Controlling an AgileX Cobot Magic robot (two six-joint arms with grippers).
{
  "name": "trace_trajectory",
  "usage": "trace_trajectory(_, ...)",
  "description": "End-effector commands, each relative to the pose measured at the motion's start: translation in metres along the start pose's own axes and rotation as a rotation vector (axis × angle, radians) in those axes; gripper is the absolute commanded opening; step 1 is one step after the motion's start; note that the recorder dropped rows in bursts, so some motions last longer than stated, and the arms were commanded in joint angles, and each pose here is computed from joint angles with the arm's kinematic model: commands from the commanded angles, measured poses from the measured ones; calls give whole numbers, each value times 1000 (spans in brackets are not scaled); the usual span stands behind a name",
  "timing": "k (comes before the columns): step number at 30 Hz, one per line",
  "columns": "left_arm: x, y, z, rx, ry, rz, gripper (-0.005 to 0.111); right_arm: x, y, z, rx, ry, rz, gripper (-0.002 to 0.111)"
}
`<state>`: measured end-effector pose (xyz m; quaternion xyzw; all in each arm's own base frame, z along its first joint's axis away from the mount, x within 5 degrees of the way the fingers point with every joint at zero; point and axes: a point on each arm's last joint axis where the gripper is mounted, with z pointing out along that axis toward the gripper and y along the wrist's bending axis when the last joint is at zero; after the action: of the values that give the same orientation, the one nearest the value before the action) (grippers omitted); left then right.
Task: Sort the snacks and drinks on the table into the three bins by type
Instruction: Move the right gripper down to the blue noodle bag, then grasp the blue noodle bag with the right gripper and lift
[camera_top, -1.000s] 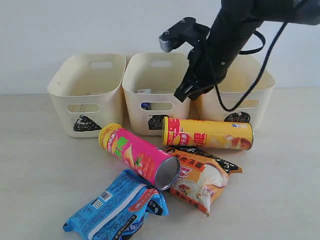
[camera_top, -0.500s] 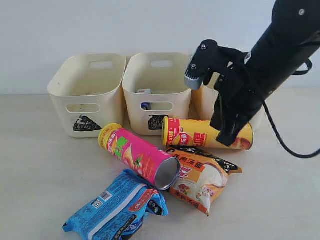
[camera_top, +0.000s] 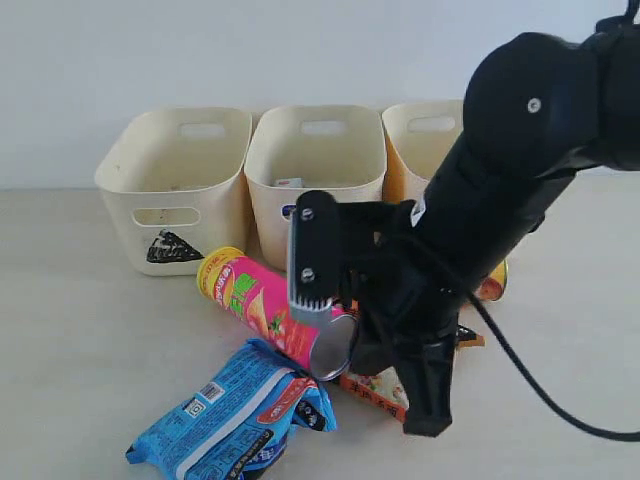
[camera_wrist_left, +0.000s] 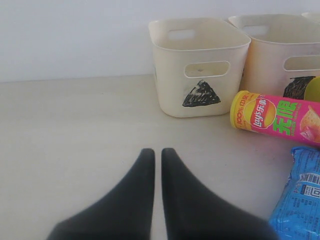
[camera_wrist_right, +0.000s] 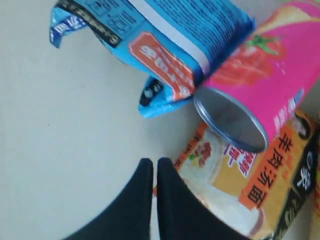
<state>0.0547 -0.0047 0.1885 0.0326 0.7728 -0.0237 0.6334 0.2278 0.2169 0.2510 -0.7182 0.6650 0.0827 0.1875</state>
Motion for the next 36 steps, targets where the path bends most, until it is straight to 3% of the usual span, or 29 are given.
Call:
trace_trajectory(1,0,0,0,-4,-8,-9,4,-16,17,3,-35,-10,-85,0)
trace_trajectory(5,0,0,0,-4,-8,-9,4,-22,29,14,-101,17,-131,7)
trace_trajectory(7,0,0,0,-4,-8,-9,4,-25,31,20,-117,24,-156,16)
trace_trajectory(12,0,0,0,-4,-8,-9,4,-26,31,30,-132,11,-266,50)
trace_trajectory(15,0,0,0,-4,-8,-9,4,-30,28,34,-101,-27,-247,76)
trace_trajectory(18,0,0,0,-4,-8,-9,4,-35,24,37,-64,-76,-227,92)
trace_trajectory(23,0,0,0,-4,-8,-9,4,-40,20,48,-29,-122,-339,95)
trace_trajectory(27,0,0,0,-4,-8,-9,4,-54,21,57,91,-145,-491,95)
trace_trajectory(30,0,0,0,-4,-8,-9,4,-56,25,75,78,-112,-608,95)
trace_trajectory(36,0,0,0,-4,-8,-9,4,-52,22,96,79,-80,-624,94)
